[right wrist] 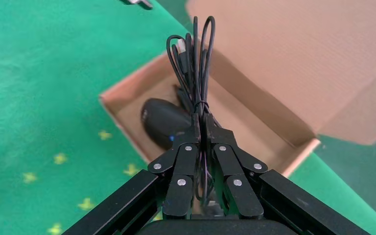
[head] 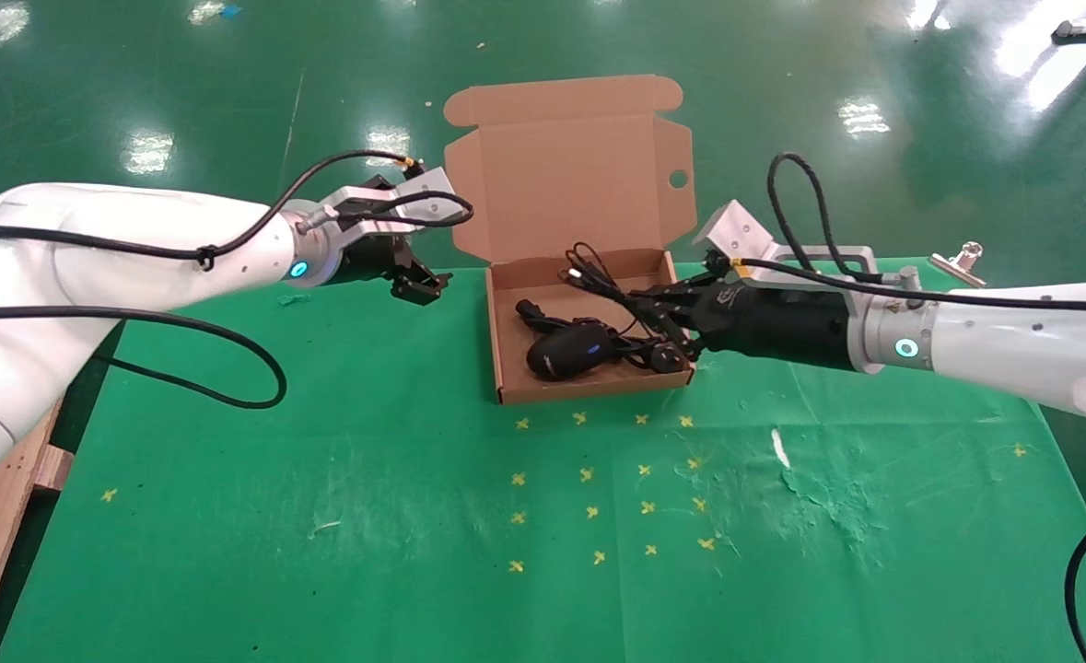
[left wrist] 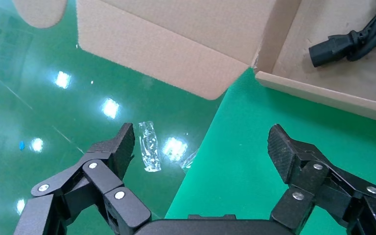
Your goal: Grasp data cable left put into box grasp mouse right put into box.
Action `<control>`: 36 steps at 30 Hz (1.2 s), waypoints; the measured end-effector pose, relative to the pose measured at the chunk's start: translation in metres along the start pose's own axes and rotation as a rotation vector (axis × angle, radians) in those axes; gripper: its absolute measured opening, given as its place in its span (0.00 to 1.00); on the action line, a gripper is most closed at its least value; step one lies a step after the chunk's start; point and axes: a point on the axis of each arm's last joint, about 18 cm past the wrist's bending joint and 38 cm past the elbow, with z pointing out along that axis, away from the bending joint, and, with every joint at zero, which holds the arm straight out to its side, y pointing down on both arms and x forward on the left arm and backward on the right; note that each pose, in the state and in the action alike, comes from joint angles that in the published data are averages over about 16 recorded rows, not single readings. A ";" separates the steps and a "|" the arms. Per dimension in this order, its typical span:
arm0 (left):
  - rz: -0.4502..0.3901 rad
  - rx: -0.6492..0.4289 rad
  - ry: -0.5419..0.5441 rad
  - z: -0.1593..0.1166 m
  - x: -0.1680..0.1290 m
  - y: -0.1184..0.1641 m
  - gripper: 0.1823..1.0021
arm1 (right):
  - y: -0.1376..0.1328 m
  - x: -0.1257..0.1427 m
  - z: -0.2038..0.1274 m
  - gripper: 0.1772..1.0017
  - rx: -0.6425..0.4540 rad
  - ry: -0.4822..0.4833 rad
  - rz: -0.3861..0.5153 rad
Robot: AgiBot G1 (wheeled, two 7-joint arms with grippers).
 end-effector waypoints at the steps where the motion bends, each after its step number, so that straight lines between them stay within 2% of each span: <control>1: 0.000 0.000 0.000 0.000 0.000 0.000 0.94 | 0.001 0.002 0.001 0.02 -0.005 0.004 0.000; 13: -0.001 0.000 0.000 0.000 0.000 0.000 1.00 | 0.004 0.006 0.004 0.07 -0.009 0.018 0.004; 19: 0.000 0.001 0.000 0.000 0.000 0.000 1.00 | 0.003 0.005 0.000 0.14 -0.002 0.011 0.004; 25: 0.000 0.001 0.001 0.000 0.000 0.000 1.00 | 0.002 0.001 -0.008 0.25 0.025 -0.008 0.012; 36: 0.000 0.001 0.001 0.000 0.000 0.000 1.00 | -0.004 -0.013 -0.037 0.55 0.117 -0.074 0.032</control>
